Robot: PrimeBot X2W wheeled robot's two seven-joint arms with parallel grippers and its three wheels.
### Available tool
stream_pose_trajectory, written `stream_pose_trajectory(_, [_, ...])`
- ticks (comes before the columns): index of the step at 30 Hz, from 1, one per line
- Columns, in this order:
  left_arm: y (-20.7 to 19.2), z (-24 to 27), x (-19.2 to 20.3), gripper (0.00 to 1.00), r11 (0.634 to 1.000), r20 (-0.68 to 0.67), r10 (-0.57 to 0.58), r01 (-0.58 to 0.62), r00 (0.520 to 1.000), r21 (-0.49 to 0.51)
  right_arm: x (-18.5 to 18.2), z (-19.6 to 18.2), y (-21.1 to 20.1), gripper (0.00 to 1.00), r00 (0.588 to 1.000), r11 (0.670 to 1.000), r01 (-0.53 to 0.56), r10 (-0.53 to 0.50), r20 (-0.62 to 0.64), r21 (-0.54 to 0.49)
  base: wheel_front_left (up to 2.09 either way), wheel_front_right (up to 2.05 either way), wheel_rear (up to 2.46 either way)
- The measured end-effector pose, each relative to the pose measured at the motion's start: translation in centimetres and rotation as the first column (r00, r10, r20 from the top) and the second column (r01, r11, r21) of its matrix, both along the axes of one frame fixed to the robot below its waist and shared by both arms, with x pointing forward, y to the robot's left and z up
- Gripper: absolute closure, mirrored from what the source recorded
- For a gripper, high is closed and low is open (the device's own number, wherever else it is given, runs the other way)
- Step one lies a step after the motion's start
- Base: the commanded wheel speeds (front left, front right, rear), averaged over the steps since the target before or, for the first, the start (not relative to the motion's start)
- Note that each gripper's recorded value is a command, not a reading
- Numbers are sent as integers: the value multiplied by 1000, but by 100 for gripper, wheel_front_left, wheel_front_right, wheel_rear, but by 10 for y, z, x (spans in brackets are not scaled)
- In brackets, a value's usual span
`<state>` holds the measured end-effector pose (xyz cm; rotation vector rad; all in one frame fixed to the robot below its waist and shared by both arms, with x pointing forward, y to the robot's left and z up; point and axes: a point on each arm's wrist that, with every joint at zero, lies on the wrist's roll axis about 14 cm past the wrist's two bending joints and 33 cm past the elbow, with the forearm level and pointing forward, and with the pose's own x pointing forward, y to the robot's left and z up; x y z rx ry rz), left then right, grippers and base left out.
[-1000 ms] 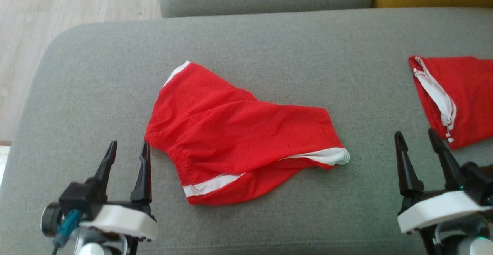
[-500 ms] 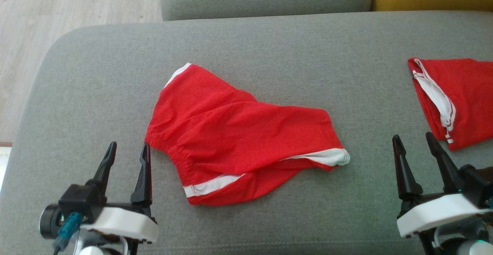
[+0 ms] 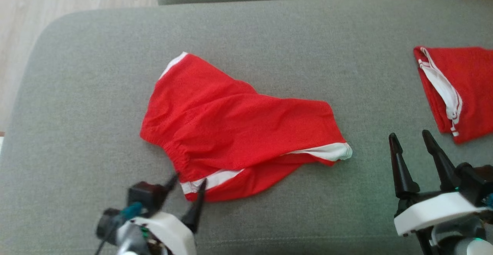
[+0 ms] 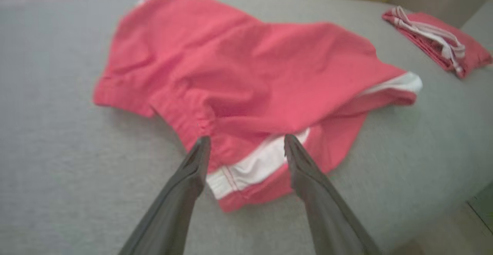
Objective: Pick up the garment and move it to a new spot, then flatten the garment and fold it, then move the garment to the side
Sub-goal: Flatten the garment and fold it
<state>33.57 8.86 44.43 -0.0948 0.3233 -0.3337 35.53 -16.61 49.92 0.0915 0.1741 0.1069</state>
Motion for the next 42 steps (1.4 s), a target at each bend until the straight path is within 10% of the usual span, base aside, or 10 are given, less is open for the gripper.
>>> stream_pose_trajectory(18, [-15, -69, 3, 0, 997, -288, -62, 70, 956, 18, 10, -18, -10, 0, 998, 999, 33, -33, -47, 5, 0, 0, 0])
stream_pose_trajectory(19, [-15, -69, 3, 6, 997, -289, -62, 70, 955, 18, 10, -18, -10, 0, 998, 999, 34, -34, -48, 5, 0, 0, 0])
stream_pose_trajectory(21, [-15, -69, 5, 89, 997, -282, -62, 69, 958, 17, 11, -20, -10, 0, 998, 999, 34, -34, -54, 5, 0, 0, 0])
stream_pose_trajectory(22, [-15, -68, 7, 100, 998, -276, -61, 68, 959, 17, 11, -22, -9, 0, 998, 999, 33, -32, -59, 6, 0, 0, 0])
stream_pose_trajectory(42, [-8, -46, 24, 100, 999, -170, -45, 48, 984, 13, 20, -106, 49, 0, 922, 982, -183, 189, -337, 49, 0, 0, 0])
